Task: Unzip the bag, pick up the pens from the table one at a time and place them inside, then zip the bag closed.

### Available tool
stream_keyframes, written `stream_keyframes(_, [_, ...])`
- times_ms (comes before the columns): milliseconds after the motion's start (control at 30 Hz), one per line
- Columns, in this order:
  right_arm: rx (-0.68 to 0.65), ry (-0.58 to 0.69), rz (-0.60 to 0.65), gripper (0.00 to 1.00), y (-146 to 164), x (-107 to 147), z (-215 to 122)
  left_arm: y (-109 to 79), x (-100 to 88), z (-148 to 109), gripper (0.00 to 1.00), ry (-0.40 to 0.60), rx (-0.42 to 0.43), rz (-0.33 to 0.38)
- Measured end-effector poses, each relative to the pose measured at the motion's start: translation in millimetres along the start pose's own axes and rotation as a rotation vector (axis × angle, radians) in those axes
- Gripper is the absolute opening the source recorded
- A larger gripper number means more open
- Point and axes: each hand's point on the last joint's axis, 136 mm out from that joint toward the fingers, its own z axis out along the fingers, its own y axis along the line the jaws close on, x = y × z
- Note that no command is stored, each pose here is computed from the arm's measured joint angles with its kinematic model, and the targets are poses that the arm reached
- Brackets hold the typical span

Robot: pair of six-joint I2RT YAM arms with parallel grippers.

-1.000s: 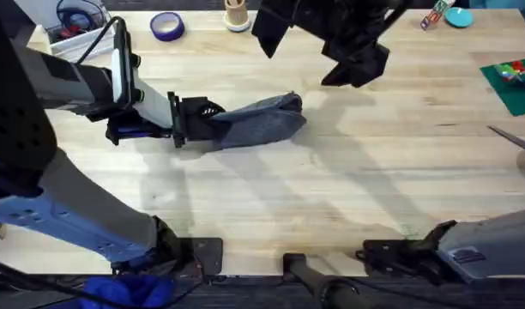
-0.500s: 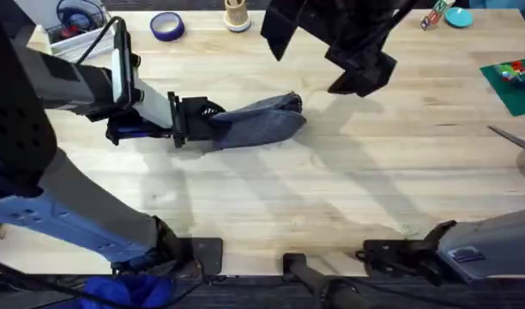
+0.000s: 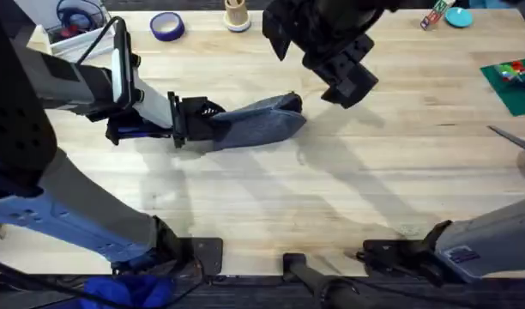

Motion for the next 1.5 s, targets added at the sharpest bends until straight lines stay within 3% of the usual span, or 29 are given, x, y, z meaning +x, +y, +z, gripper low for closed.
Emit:
stream_keyframes(567, [0.084, -0.008, -0.003, 0.994, 4, 6, 38, 0.0, 0.0, 0, 0.039, 0.0, 0.0, 0.0])
stream_keyframes(1367, [0.015, -0.002, 0.018, 0.992, 14, 22, 103, 0.0, 0.0, 0, 0.039, 0.0, 0.0, 0.0])
stream_keyframes(1500, [0.004, -0.003, 0.021, 0.809, 16, 22, 105, 0.0, 0.0, 0, 0.04, 0.0, 0.0, 0.0])
